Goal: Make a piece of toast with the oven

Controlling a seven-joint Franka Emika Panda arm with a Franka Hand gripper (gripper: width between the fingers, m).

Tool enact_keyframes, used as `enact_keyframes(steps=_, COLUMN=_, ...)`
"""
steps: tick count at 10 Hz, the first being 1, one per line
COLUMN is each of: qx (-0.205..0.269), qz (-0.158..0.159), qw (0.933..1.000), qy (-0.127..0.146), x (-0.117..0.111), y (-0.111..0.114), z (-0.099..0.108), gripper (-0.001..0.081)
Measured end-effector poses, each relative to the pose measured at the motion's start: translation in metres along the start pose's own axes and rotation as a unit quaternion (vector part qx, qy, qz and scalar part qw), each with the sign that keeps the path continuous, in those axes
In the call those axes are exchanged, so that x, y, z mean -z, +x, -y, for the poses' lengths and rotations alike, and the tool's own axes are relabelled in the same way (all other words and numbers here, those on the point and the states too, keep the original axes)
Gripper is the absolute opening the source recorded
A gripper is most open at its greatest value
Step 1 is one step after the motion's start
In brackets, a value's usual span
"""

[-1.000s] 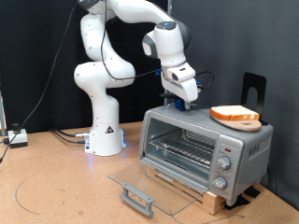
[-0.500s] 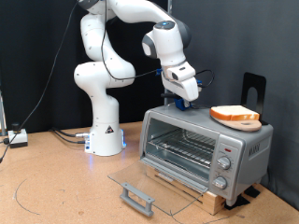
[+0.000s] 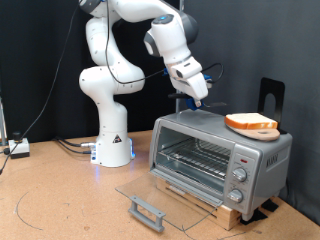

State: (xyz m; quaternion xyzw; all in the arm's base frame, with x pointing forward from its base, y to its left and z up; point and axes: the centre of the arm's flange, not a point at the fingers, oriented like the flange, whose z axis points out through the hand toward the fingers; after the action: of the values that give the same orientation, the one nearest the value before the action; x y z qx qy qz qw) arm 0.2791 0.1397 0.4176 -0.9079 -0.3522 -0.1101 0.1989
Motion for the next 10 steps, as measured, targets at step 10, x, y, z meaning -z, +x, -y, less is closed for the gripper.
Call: enact_keyframes(steps=10, qx=-0.141, qz=-0.031, qw=0.9873, qy=-0.067, x=0.050, y=-0.033, z=-0.084, gripper=0.0397)
